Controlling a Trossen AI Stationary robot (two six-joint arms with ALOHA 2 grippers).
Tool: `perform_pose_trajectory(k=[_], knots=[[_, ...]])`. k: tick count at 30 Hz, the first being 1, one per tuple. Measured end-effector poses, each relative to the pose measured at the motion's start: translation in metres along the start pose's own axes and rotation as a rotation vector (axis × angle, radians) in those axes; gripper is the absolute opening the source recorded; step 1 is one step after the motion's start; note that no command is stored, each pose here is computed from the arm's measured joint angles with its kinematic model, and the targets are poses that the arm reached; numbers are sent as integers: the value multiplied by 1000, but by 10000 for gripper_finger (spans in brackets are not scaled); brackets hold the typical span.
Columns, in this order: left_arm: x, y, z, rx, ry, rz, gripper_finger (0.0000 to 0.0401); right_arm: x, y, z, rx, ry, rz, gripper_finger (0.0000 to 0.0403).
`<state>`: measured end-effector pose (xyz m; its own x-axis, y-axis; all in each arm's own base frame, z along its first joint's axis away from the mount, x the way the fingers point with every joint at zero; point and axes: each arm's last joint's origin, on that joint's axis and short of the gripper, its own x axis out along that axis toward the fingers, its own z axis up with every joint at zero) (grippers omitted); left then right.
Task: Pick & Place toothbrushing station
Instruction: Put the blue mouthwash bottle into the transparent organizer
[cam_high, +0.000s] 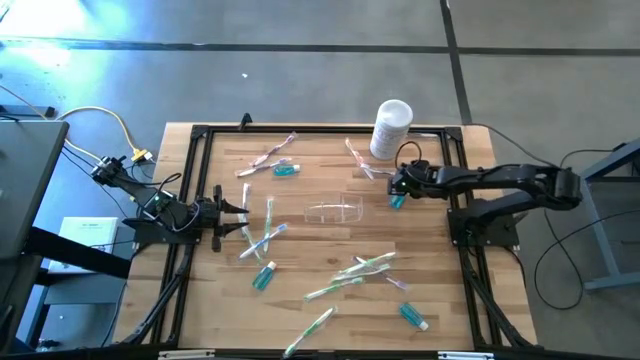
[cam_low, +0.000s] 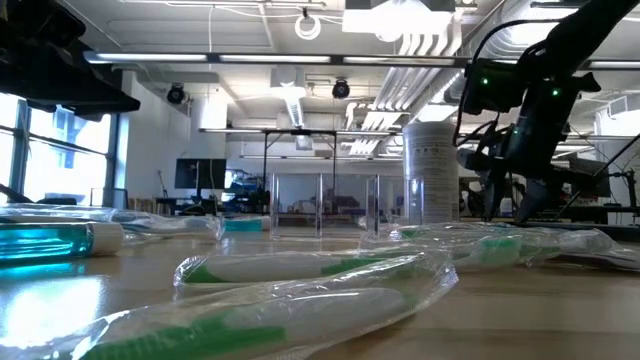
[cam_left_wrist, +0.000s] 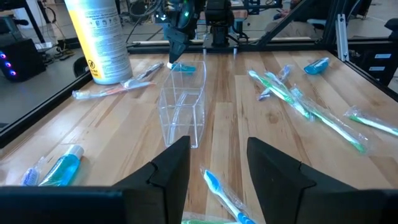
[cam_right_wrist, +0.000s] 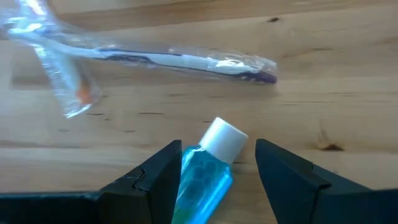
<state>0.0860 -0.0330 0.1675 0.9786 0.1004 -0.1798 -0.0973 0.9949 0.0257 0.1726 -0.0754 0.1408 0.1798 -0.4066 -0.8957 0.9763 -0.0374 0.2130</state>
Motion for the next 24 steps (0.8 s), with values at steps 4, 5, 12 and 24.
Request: perform_pose_trajectory(k=[4, 5, 12, 24], knots=[[0, 0, 0, -5, 0, 0, 155, 9, 2, -2, -8, -2, -33, 197], [0, 0, 0, -5, 0, 0, 155, 11, 3, -3, -8, -8, -33, 197], [0, 0, 0, -5, 0, 0, 155, 21, 6, -1, -44, -5, -34, 196], [0, 0, 0, -16, 0, 0, 155, 22, 6, 0, -233, 0, -32, 87]])
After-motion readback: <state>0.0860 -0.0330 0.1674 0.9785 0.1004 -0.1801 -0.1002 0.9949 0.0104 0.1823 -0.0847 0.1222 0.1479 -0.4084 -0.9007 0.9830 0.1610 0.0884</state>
